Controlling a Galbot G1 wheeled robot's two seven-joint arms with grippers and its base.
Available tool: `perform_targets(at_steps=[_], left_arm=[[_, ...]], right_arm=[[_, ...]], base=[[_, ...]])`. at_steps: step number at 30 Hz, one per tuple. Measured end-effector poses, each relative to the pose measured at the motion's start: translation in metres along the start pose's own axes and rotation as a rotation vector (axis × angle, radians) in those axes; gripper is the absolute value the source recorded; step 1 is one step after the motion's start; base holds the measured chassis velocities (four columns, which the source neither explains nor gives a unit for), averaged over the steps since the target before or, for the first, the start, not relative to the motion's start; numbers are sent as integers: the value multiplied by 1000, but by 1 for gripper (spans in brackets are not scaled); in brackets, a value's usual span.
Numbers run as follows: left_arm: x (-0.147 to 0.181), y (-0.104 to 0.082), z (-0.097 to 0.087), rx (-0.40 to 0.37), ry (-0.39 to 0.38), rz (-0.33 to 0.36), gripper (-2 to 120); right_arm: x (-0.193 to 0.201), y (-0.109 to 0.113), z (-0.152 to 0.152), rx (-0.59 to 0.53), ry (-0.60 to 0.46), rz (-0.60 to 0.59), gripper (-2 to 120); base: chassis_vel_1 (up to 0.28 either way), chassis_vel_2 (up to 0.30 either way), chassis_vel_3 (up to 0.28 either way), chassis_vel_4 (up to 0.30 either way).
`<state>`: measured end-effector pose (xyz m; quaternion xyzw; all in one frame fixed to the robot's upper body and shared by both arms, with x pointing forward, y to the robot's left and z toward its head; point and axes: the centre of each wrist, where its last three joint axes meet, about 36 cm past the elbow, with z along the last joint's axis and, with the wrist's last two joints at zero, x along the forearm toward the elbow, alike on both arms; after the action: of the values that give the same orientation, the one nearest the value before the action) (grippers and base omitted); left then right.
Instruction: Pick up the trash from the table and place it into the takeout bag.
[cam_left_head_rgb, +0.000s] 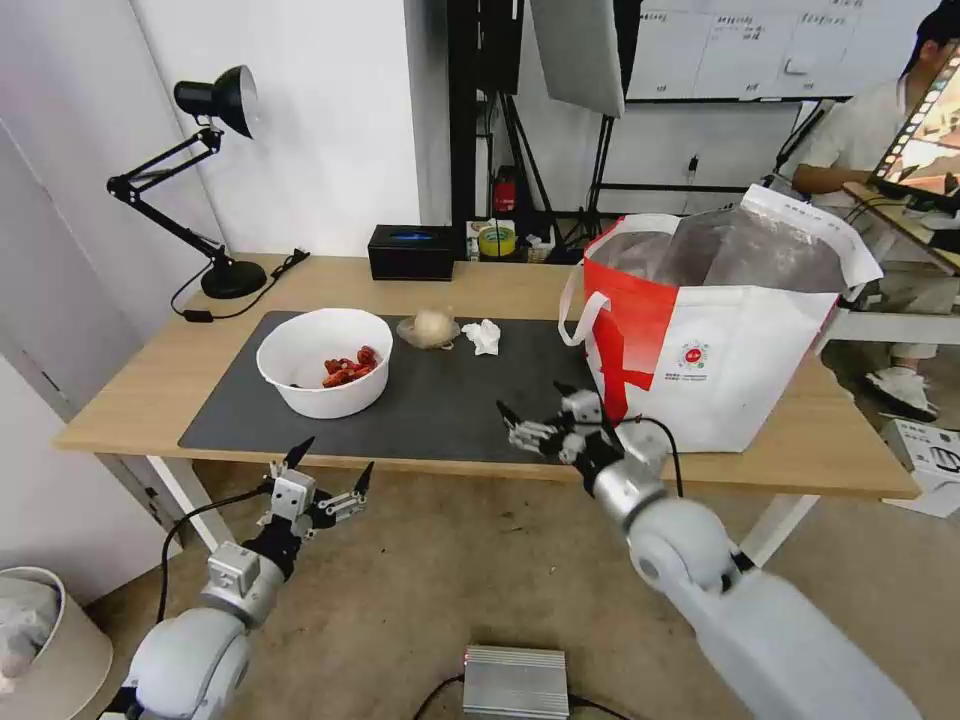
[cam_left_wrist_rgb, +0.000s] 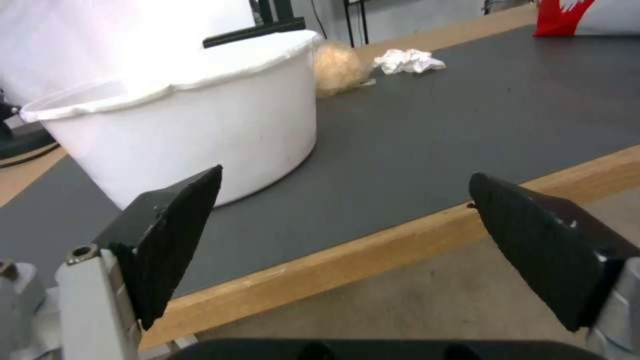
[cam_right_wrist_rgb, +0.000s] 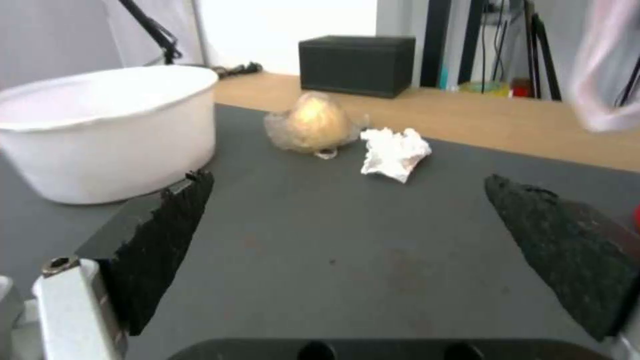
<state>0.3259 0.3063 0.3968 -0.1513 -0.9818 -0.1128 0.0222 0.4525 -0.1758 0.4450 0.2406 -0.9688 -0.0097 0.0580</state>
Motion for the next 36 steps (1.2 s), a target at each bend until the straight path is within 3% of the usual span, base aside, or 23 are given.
perform_targets(at_steps=[2,5,15,24,36], left_arm=[[-1,1,2,2,4,-3,100],[-1,2,3,2,5,-3,100],[-2,2,10,8,13,-7,100],[-2,-2,19,16,18,0,100],[-5,-7,20,13,17,10,100]], right_arm=[[-37,5,-5,-20,34,25,100],[-47,7,-8,-23,42,36,100],[-148,21,-38,18,142,212,100],[-182,18,-33,20,201,264,100],[-211,-5,-30,-25,259,299,100]], base=[[0,0,0,0],[0,0,0,0],[0,0,0,0],[0,0,0,0],[0,0,0,0]])
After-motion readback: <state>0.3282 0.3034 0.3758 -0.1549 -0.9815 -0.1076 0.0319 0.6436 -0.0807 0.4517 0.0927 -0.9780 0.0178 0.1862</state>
